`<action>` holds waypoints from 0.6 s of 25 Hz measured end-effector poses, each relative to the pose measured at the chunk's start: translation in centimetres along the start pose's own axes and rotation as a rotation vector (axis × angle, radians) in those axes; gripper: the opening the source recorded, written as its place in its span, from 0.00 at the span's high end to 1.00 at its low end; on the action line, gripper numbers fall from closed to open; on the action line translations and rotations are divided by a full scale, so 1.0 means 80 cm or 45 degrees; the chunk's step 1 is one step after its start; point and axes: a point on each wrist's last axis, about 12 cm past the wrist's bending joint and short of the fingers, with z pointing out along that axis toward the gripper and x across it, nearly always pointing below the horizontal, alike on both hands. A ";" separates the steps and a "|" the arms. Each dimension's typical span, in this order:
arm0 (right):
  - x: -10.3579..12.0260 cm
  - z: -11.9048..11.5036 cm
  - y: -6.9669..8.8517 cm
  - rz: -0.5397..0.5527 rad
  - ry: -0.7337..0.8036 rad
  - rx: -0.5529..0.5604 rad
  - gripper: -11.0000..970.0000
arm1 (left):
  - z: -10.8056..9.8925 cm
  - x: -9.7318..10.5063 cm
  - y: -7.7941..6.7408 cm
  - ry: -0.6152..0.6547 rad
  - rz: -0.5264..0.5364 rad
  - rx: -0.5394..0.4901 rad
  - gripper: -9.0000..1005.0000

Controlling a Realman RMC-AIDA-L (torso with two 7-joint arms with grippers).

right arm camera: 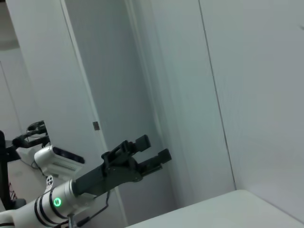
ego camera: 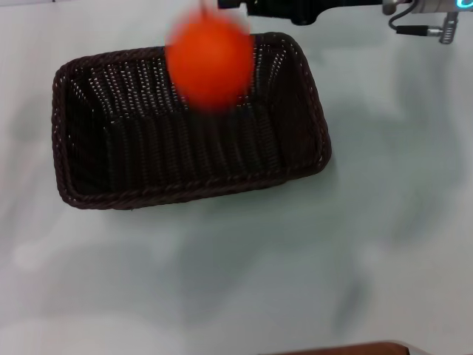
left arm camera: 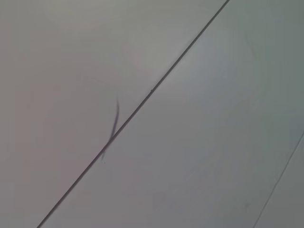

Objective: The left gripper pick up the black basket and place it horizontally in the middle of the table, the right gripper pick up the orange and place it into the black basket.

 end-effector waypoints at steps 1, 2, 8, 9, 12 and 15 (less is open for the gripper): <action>-0.001 0.001 0.000 -0.003 0.004 0.001 0.79 | 0.000 0.000 0.000 -0.001 0.000 0.001 0.16; -0.002 0.002 -0.001 -0.005 0.008 -0.001 0.76 | 0.000 0.000 0.000 -0.001 0.000 0.001 0.16; -0.007 -0.008 0.000 -0.012 0.093 -0.055 0.46 | 0.000 0.003 -0.001 0.001 -0.007 0.000 0.16; -0.009 -0.012 -0.001 -0.023 0.144 -0.071 0.43 | 0.001 0.003 0.000 0.000 -0.009 0.000 0.16; -0.017 -0.028 -0.005 -0.079 0.345 -0.145 0.34 | 0.001 0.003 0.000 -0.003 0.001 -0.002 0.16; -0.033 -0.048 -0.008 -0.144 0.598 -0.259 0.25 | 0.000 0.005 0.000 -0.023 0.042 -0.012 0.16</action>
